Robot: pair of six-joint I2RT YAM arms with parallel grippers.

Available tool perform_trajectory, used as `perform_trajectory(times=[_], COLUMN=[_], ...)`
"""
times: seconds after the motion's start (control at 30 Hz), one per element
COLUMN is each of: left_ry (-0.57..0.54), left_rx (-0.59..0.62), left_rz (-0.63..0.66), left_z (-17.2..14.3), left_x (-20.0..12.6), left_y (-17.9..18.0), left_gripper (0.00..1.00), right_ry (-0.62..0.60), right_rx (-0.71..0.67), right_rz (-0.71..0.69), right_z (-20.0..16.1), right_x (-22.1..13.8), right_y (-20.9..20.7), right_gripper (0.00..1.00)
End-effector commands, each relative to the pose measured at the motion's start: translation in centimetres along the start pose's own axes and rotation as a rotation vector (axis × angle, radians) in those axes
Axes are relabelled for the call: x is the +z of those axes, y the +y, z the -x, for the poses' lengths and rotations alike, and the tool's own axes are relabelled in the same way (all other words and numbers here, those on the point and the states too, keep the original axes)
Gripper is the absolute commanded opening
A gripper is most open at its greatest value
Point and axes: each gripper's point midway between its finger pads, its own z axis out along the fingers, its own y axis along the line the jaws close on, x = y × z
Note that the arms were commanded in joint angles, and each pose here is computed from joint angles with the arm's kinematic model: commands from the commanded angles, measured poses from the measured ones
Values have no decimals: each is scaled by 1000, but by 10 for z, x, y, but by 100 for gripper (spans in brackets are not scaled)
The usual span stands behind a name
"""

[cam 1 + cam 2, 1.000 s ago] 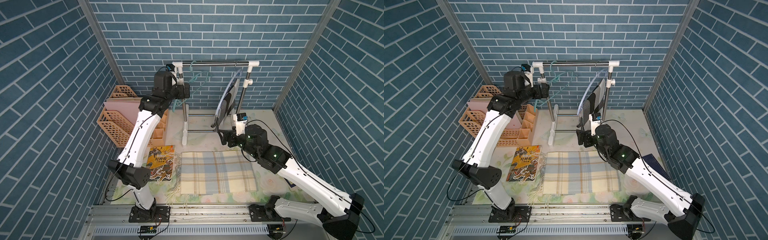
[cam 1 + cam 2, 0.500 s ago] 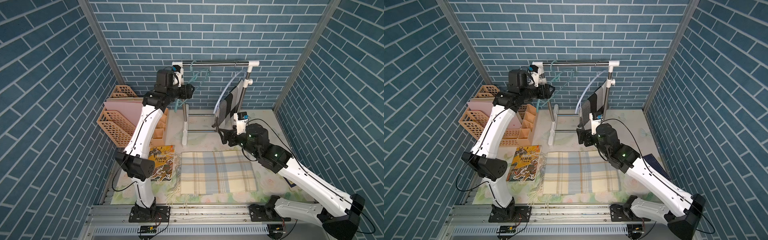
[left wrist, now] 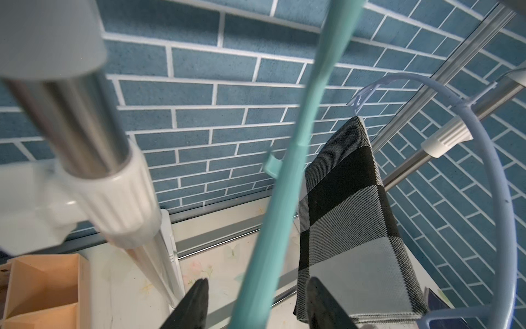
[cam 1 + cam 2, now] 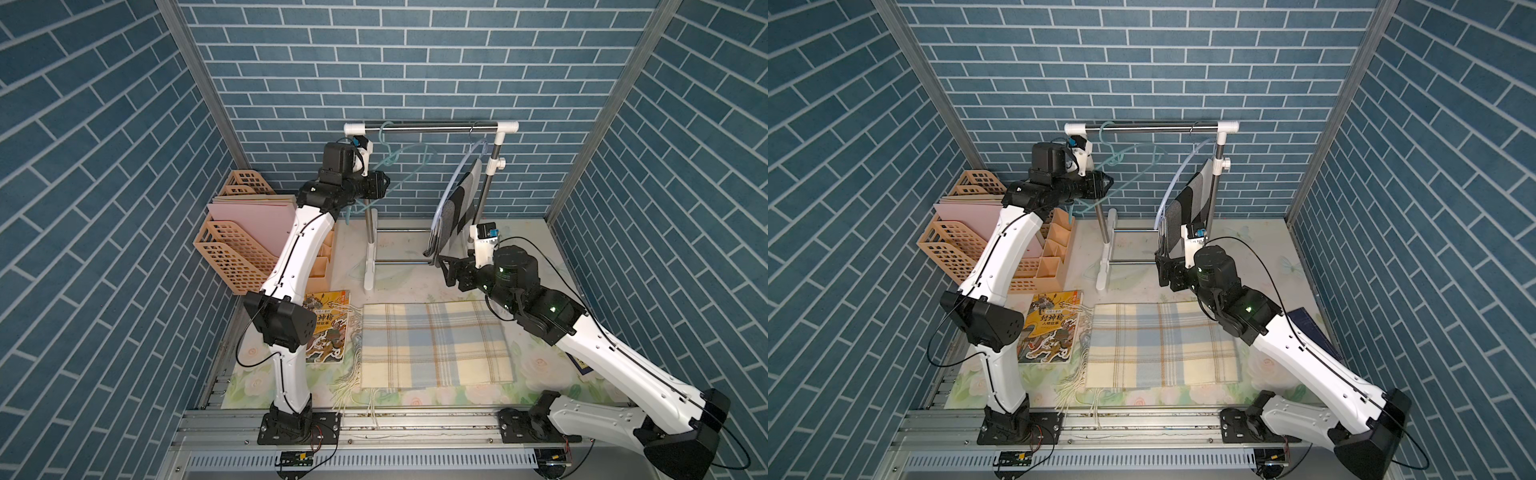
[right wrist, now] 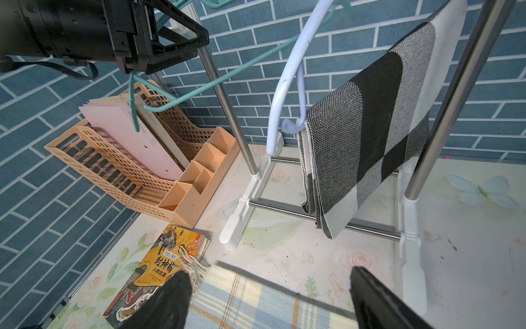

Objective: Hang the scarf on the hanger
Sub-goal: Pick up the hanger from the clothesline.

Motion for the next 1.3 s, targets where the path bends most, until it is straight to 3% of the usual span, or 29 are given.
perform_trajectory(times=[0.0,0.3,0.47,0.77,0.97,1.27], left_ry=[-63,-116,-160,-245,-249,-240], left_rx=[24,37,57,75,117,145], left_rz=[-42,-53,-29,185,323,402], left_z=[21,35,47,61,55,34], left_x=[-15,-29,-48,-93,-110,-160], left_y=[-16,-26,-35,-26,-29,-47], left_gripper=[36,16,0,0,0,0], right_ry=[0,-4,-8,-27,-24,-85], right_rx=[-26,-22,-20,-17,-14,-40], right_rz=[3,2,-2,-8,-3,75], right_z=[0,1,2,7,6,15], right_x=[0,-2,-4,-9,-10,-27], right_y=[-1,-2,-3,-5,-5,5], right_gripper=[91,91,91,91,91,91])
